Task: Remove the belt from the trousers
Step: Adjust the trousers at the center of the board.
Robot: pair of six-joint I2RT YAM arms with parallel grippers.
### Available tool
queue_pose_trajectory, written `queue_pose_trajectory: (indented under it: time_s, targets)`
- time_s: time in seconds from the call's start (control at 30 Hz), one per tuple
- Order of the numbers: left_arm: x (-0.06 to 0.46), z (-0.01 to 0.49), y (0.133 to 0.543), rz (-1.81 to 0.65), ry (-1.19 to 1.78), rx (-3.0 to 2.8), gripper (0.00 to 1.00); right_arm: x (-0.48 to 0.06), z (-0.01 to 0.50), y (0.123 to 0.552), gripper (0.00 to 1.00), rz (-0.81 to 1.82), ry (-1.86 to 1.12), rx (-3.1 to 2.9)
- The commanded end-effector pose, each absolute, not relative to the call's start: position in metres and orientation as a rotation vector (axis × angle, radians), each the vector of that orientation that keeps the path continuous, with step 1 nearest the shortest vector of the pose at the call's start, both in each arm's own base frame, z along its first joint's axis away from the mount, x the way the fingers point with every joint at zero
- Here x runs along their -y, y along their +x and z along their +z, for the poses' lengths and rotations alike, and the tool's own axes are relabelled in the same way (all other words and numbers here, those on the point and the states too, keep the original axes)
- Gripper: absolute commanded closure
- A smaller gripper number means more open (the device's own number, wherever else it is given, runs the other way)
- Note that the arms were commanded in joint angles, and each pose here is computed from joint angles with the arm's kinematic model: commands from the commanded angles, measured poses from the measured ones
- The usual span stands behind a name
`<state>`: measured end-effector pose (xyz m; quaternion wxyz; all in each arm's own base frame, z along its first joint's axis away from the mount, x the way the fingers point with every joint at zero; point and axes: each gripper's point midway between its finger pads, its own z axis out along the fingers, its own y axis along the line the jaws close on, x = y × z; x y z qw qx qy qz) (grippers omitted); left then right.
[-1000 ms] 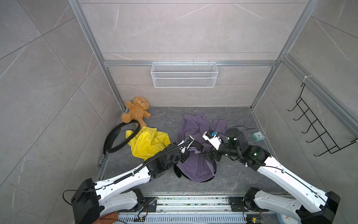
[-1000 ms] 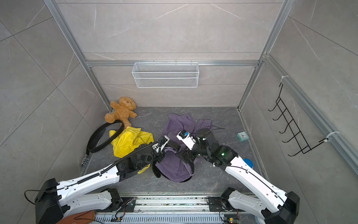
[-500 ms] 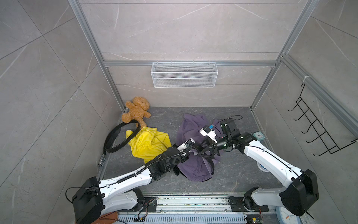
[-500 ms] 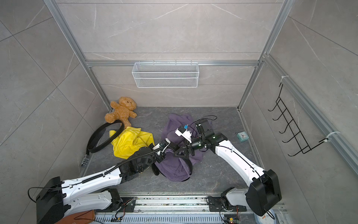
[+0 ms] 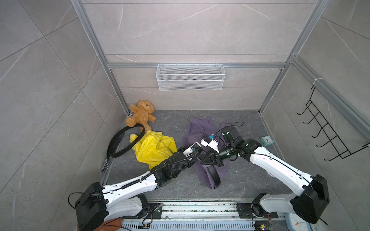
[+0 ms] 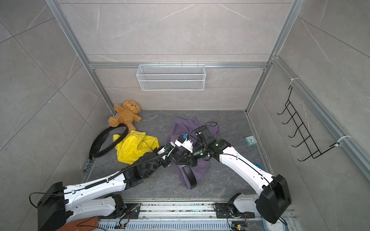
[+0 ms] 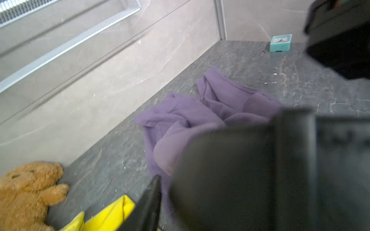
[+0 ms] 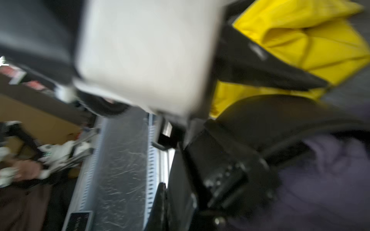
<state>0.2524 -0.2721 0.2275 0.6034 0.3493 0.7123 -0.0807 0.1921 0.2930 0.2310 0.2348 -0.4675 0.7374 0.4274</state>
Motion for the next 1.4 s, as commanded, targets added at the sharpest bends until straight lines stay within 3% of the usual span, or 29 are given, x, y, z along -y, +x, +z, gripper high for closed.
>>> queue_pose_trajectory:
  time_s: [0.0, 0.07, 0.23, 0.43, 0.47, 0.5, 0.53, 0.6, 0.67, 0.8, 1.0, 1.13, 1.23, 1.37]
  targets:
    - [0.237, 0.258, 0.245, -0.255, 0.600, -1.697, 0.36, -0.261, 0.209, 0.242, 1.00, 0.516, -1.181, -2.084]
    - [0.222, 0.258, 0.234, -0.278, 0.587, -1.723, 0.30, -0.258, 0.198, 0.246, 1.00, 0.367, -1.181, -2.088]
    - [0.184, 0.244, 0.224, -0.203, 0.526, -1.815, 0.27, -0.273, 0.137, 0.237, 1.00, 0.104, -1.359, -2.162]
    - [0.164, 0.236, 0.233, -0.081, 0.448, -1.868, 0.20, -0.306, 0.072, 0.193, 1.00, -0.074, -1.712, -2.099]
    - [0.161, 0.235, 0.235, -0.055, 0.433, -1.875, 0.20, -0.306, 0.069, 0.187, 0.91, -0.057, -1.719, -2.105]
    - [0.157, 0.234, 0.237, -0.041, 0.414, -1.882, 0.20, -0.306, 0.071, 0.182, 0.62, -0.021, -1.692, -2.119]
    - [0.155, 0.234, 0.238, -0.038, 0.404, -1.882, 0.19, -0.307, 0.079, 0.177, 0.40, 0.045, -1.658, -2.125]
    - [0.149, 0.236, 0.242, -0.045, 0.367, -1.886, 0.18, -0.308, 0.102, 0.163, 0.21, 0.211, -1.580, -2.125]
    - [0.151, 0.233, 0.246, -0.075, 0.376, -1.902, 0.18, -0.304, 0.120, 0.149, 0.14, 0.318, -1.537, -2.145]
    - [0.182, 0.215, 0.251, -0.157, 0.503, -1.975, 0.17, -0.288, 0.140, 0.143, 0.07, 0.410, -1.323, -2.268]
    - [0.237, 0.190, 0.255, -0.312, 0.660, -2.095, 0.18, -0.231, 0.097, 0.166, 0.11, 0.410, -0.559, -2.821]
    - [0.259, 0.168, 0.246, -0.391, 0.785, -2.142, 0.19, -0.195, 0.081, 0.168, 0.09, 0.311, -0.230, -2.858]
    - [0.268, 0.155, 0.241, -0.433, 0.831, -2.181, 0.19, -0.188, 0.067, 0.178, 0.09, 0.440, -0.070, -2.875]
    - [0.286, 0.142, 0.240, -0.478, 0.898, -2.216, 0.19, -0.174, 0.048, 0.193, 0.13, 0.344, -0.092, -2.940]
